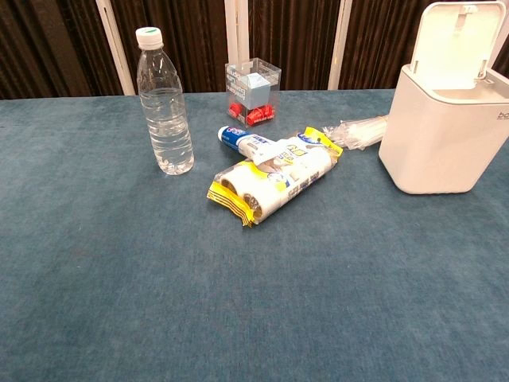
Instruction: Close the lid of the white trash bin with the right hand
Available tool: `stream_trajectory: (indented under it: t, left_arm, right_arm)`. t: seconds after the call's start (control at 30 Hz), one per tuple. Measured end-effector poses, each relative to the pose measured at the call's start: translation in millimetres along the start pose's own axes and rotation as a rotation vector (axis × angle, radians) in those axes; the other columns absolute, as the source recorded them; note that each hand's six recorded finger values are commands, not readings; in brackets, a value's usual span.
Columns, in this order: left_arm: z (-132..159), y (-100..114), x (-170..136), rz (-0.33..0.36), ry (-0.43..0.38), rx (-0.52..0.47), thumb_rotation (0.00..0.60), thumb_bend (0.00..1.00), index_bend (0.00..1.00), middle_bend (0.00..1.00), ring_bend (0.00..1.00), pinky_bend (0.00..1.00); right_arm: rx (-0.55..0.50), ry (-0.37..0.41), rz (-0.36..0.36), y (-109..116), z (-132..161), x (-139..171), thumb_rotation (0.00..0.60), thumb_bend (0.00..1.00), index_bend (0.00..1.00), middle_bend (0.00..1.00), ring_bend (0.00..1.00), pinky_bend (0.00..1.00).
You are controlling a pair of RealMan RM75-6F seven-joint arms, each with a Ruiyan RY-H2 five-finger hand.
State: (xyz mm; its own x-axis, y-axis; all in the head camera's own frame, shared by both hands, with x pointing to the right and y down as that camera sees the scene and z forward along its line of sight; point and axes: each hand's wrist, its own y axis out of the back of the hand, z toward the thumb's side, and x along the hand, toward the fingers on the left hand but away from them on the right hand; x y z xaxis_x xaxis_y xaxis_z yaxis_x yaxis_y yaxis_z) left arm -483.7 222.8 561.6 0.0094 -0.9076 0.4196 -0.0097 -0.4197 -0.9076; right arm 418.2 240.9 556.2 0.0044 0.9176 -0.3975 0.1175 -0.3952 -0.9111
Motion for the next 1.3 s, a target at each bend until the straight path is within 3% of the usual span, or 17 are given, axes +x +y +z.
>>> stream_trajectory:
  t: [0.7, 0.77, 0.83, 0.93, 1.0, 1.1, 1.3]
  left_arm:
    - [-0.7, 4.8, -0.8, 0.018, -0.001, -0.006, 0.6, 0.0, 0.0, 0.0, 0.0, 0.0]
    - [-1.1, 5.5, -0.9, 0.021, 0.0, -0.011, 0.6, 0.0, 0.0, 0.0, 0.0, 0.0]
    - [-1.4, 7.1, -0.6, 0.027, 0.0, -0.013, 0.6, 0.0, 0.0, 0.0, 0.0, 0.0]
    - [0.2, 8.2, 0.7, 0.033, -0.005, -0.018, 0.6, 0.0, 0.0, 0.0, 0.0, 0.0]
    - [1.4, 7.4, 1.3, 0.03, -0.009, -0.021, 0.6, 0.0, 0.0, 0.0, 0.0, 0.0]
    - [2.1, 6.0, 1.7, 0.022, -0.01, -0.023, 0.6, 0.0, 0.0, 0.0, 0.0, 0.0]
    - [0.9, 7.3, 3.7, 0.026, -0.004, -0.036, 0.6, 0.0, 0.0, 0.0, 0.0, 0.0]
  right_arm:
    - [-0.02, 0.007, -0.037, 9.1, 6.3, -6.0, 0.6, 0.25, 0.0, 0.0, 0.0, 0.01]
    - [-0.031, 0.006, -0.05, 13.7, 7.6, -10.7, 0.6, 0.25, 0.0, 0.0, 0.01, 0.06]
    - [-0.045, 0.003, -0.064, 19.9, 9.3, -18.3, 0.6, 0.25, 0.0, 0.08, 0.13, 0.24]
    - [-0.059, 0.003, -0.09, 31.8, 12.6, -34.5, 0.6, 0.26, 0.0, 0.46, 0.56, 0.6]
    - [-0.067, 0.002, -0.103, 40.2, 15.3, -46.3, 0.6, 0.28, 0.0, 0.64, 0.75, 0.73]
    - [-0.087, -0.004, -0.106, 52.0, 20.3, -66.4, 0.6, 0.39, 0.0, 0.75, 0.86, 0.8]
    - [-0.127, -0.028, -0.065, 73.9, 31.9, -112.7, 0.6, 0.61, 0.0, 0.81, 0.92, 0.82]
